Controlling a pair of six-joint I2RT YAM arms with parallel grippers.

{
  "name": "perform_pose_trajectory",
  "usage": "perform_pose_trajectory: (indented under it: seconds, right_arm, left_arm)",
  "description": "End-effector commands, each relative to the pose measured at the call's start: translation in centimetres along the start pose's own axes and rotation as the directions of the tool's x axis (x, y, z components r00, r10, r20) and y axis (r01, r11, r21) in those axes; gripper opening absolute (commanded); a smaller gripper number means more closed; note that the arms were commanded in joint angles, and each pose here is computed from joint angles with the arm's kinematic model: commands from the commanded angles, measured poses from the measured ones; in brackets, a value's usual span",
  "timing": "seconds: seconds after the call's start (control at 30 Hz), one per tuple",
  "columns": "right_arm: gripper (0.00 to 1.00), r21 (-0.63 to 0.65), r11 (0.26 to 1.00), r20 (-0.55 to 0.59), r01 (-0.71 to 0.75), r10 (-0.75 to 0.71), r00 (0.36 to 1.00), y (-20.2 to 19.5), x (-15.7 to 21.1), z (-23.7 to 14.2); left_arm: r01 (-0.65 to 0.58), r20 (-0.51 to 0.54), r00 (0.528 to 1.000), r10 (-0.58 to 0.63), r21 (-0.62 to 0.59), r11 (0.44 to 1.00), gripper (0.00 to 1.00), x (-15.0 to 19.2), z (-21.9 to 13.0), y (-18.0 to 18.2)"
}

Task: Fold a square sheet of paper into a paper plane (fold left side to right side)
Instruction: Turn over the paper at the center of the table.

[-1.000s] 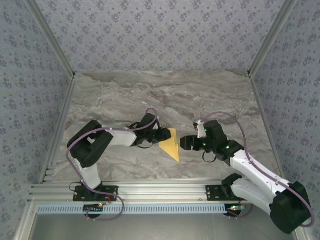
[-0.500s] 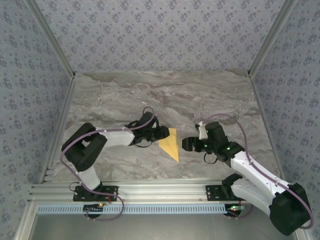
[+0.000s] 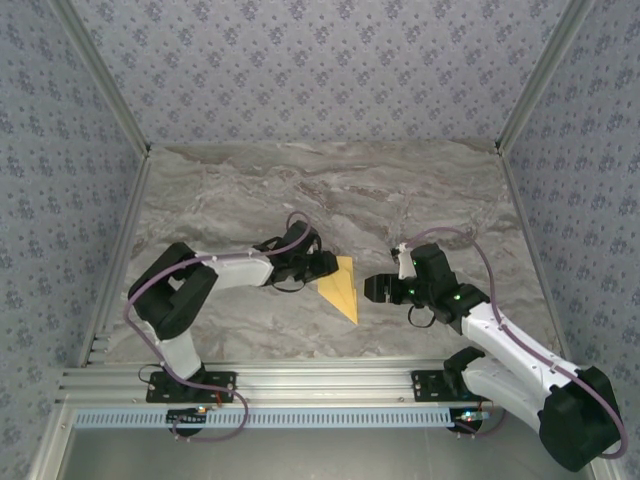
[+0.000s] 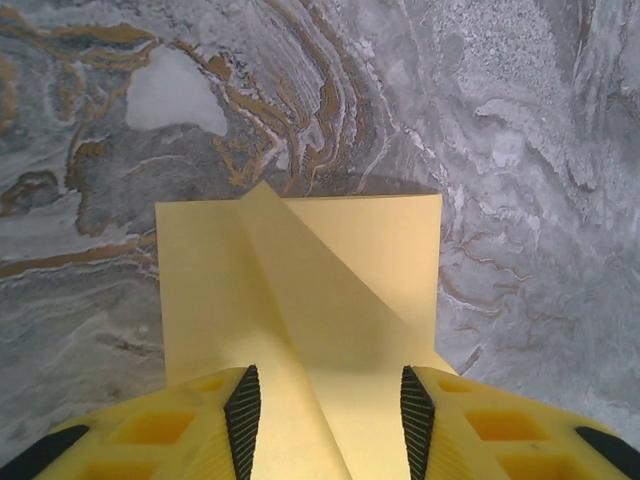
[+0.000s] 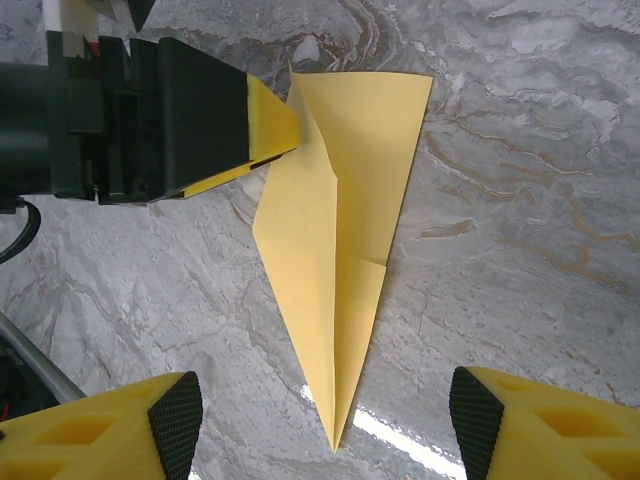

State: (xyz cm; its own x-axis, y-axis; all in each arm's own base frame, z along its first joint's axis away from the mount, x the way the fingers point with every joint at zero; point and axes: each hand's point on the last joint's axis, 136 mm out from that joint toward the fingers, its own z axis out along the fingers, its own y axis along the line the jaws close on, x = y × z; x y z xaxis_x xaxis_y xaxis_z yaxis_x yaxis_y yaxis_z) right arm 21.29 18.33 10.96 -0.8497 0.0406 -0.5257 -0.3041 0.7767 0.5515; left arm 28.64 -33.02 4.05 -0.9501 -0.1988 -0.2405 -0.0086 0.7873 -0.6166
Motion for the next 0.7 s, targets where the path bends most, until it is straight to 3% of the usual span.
perform_pose_trajectory:
  seconds: [0.0, 0.2, 0.67]
  right_arm:
    - [0.71, 0.007, 1.0, -0.007, 0.005, -0.005, 1.0, -0.3, 0.3, -0.2]
    - [0.71, 0.008, 1.0, -0.003, 0.004, -0.004, 1.0, -0.4, 0.2, -0.3]
    - [0.71, 0.003, 1.0, -0.004, -0.007, 0.007, 1.0, -0.6, 0.2, -0.4]
  left_arm:
    - [-0.01, -0.017, 1.0, 0.01, 0.015, 1.0, 0.4, -0.2, 0.6, -0.9]
    - [0.001, -0.034, 0.999, -0.001, 0.001, 1.0, 0.34, 0.0, 1.3, -0.6]
    - [-0.006, -0.038, 0.999, 0.008, 0.072, 0.997, 0.4, -0.5, 2.0, -2.4]
